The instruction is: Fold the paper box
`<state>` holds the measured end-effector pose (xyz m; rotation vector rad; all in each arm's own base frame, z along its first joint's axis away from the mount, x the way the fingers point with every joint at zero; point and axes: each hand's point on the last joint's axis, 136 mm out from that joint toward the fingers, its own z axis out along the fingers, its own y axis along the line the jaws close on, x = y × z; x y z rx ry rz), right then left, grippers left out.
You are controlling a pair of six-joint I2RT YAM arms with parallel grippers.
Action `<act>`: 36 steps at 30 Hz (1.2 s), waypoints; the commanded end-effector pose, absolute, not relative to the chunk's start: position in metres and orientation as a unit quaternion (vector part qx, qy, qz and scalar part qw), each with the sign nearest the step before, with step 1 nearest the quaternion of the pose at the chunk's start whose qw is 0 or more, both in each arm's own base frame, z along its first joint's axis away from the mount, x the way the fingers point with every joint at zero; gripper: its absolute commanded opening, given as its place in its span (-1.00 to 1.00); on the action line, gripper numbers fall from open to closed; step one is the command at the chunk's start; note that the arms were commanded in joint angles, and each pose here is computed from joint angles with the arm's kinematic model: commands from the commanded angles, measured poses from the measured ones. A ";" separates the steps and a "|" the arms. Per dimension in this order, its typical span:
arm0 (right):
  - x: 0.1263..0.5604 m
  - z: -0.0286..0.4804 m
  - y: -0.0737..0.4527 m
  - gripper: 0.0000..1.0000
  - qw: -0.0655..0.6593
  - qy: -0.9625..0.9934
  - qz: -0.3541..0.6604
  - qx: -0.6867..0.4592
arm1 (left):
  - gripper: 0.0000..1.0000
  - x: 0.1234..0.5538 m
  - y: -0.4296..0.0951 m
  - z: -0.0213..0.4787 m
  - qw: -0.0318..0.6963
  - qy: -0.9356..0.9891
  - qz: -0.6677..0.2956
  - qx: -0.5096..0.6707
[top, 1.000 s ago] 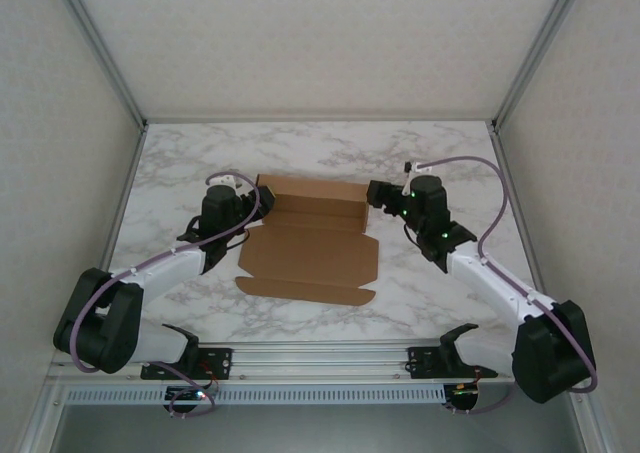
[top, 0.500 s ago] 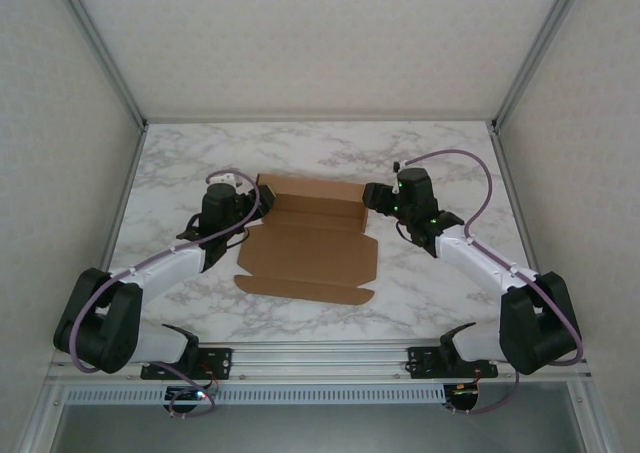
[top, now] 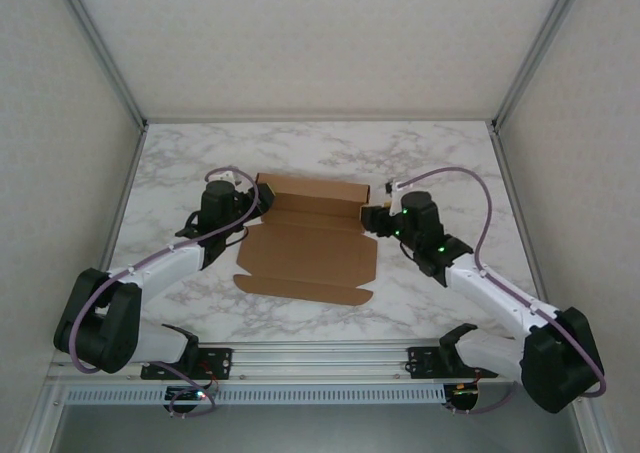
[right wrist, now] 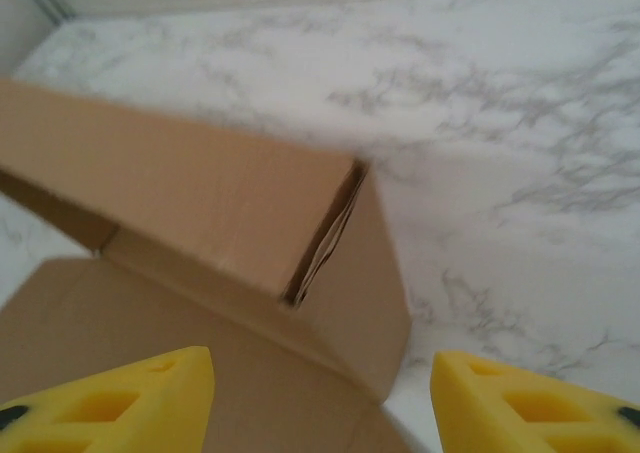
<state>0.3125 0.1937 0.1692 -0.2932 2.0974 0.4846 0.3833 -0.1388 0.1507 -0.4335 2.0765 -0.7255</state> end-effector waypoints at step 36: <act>0.368 0.123 0.207 -0.07 0.466 0.874 0.094 -0.102 | 0.37 0.334 -0.107 0.163 0.572 0.810 -0.128 -0.006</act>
